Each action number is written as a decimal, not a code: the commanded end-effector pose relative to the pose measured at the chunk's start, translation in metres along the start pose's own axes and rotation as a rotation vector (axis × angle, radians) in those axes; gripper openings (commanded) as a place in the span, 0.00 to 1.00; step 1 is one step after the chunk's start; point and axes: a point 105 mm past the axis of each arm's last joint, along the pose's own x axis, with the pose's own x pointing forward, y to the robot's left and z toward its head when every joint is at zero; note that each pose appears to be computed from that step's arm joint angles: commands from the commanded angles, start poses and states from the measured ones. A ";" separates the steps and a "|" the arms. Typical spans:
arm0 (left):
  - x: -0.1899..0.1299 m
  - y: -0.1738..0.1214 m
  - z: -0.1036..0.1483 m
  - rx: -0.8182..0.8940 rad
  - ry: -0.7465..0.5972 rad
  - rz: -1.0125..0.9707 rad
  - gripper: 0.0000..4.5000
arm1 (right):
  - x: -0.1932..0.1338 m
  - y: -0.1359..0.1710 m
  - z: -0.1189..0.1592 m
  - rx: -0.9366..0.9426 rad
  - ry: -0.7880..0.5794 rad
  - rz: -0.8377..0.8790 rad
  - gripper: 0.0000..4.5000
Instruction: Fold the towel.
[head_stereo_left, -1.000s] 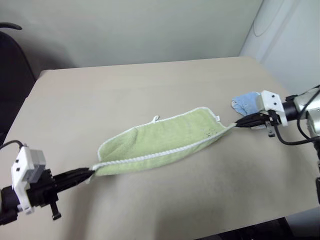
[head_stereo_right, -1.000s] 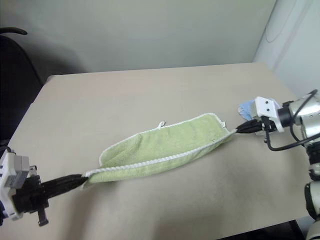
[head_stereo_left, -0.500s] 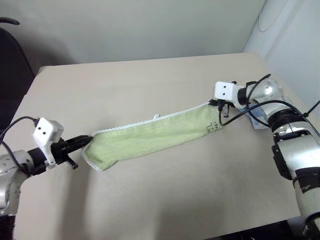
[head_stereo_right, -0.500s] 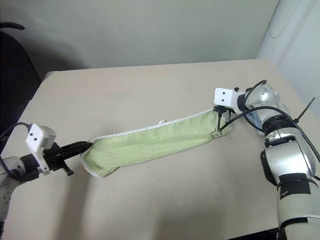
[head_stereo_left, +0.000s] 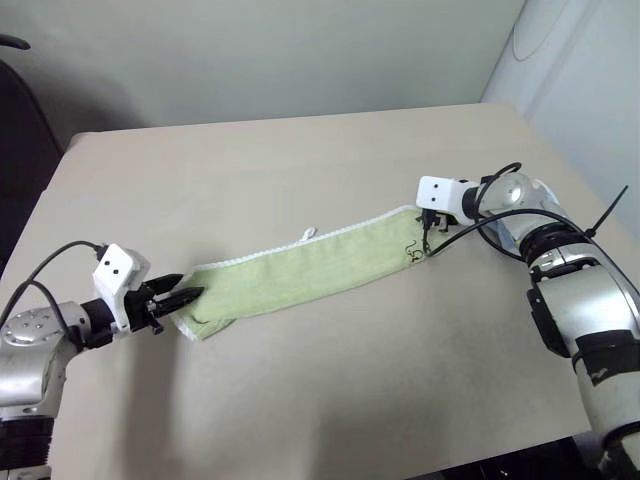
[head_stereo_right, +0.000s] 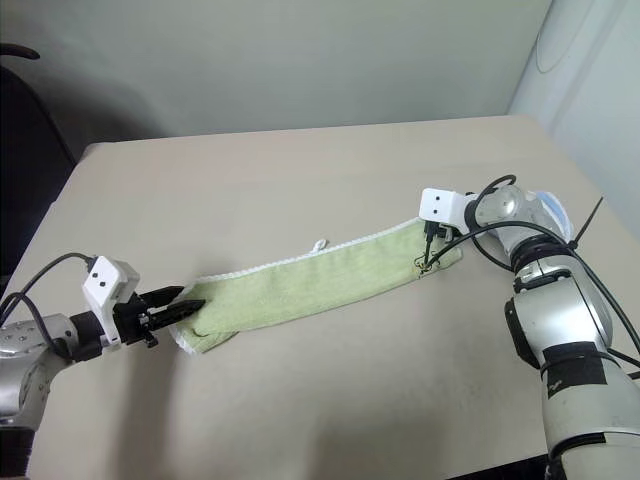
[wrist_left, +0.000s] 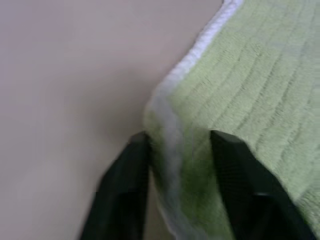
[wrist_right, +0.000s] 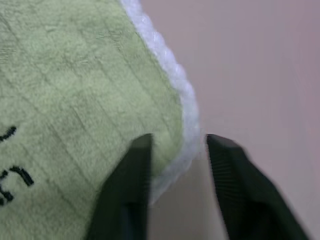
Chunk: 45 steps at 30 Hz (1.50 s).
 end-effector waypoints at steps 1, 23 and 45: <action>-0.015 0.008 0.013 -0.002 -0.072 0.066 0.77 | -0.018 -0.021 -0.003 0.036 -0.044 -0.114 0.74; -0.023 -0.083 0.035 0.235 -0.122 -0.120 1.00 | -0.057 0.027 -0.038 1.704 -0.328 0.150 0.99; 0.005 -0.123 0.042 0.243 -0.184 -0.253 1.00 | -0.021 0.064 -0.021 1.896 -0.380 0.197 0.99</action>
